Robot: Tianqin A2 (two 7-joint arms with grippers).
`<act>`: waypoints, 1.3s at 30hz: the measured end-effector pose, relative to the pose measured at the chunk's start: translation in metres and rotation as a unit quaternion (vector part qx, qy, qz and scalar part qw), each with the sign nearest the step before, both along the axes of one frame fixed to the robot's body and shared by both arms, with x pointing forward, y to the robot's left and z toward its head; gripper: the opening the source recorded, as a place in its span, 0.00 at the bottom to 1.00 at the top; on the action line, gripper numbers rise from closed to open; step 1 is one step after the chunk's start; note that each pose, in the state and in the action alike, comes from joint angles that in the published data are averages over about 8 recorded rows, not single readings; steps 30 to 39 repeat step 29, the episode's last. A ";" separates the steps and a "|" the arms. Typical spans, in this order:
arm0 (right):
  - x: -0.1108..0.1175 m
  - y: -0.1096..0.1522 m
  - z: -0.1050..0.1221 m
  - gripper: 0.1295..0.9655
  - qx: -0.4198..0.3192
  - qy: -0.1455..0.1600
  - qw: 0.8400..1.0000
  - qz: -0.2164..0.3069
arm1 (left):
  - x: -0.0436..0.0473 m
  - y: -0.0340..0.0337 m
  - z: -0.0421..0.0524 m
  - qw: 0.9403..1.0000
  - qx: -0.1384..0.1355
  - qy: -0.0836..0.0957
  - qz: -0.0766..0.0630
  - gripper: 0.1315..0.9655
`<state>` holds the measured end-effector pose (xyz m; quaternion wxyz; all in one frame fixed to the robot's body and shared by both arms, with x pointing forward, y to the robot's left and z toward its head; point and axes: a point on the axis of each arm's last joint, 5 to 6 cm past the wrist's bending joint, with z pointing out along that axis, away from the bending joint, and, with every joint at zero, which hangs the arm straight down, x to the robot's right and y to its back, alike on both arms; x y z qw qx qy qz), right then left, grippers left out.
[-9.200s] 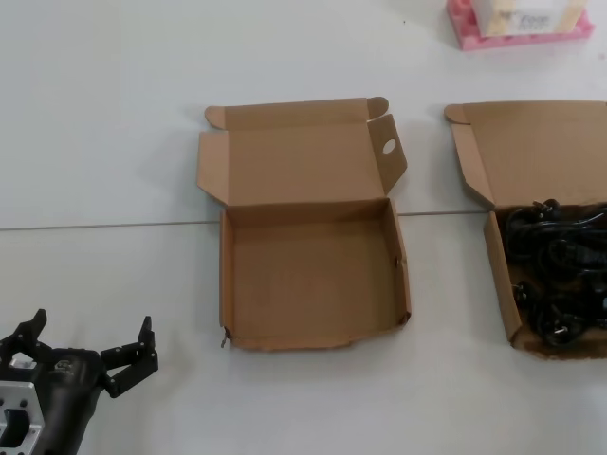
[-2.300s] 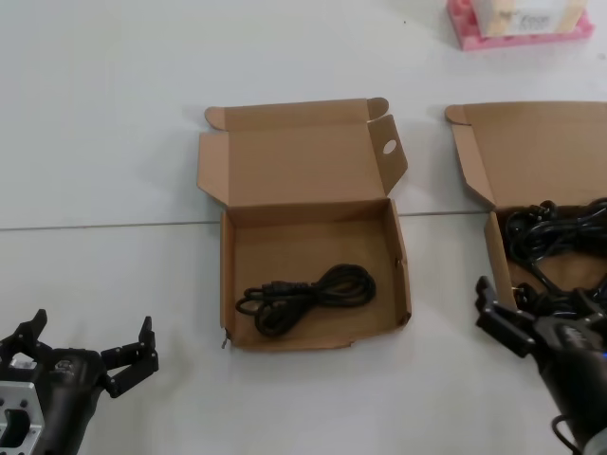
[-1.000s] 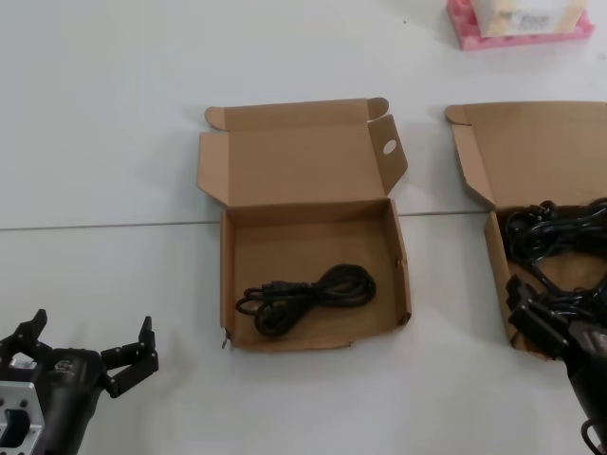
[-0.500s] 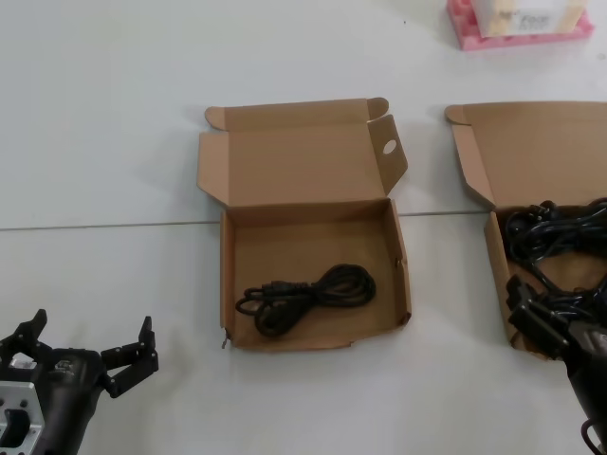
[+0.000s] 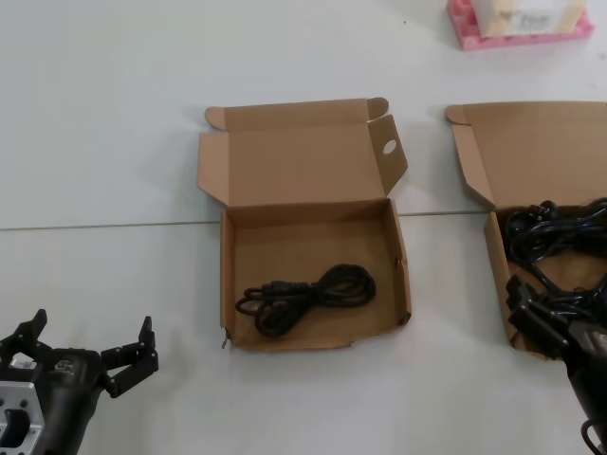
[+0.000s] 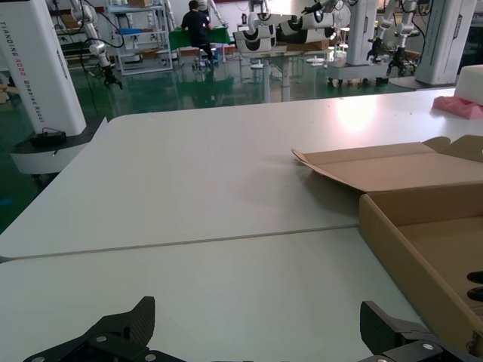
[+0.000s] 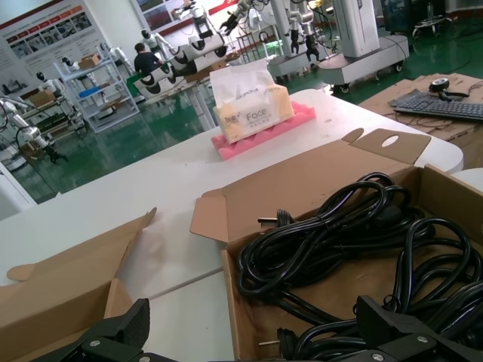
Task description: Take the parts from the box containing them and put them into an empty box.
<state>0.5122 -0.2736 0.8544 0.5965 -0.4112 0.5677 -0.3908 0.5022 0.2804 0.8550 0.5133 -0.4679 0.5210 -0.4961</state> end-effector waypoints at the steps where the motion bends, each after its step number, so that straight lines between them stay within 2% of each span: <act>1: 0.000 0.000 0.000 1.00 0.000 0.000 1.000 0.000 | 0.0000 0.0000 0.0000 1.000 0.000 0.000 0.000 1.00; 39: 0.000 0.000 0.000 1.00 0.000 0.000 1.000 0.000 | 0.0000 0.0000 0.0000 1.000 0.000 0.000 0.000 1.00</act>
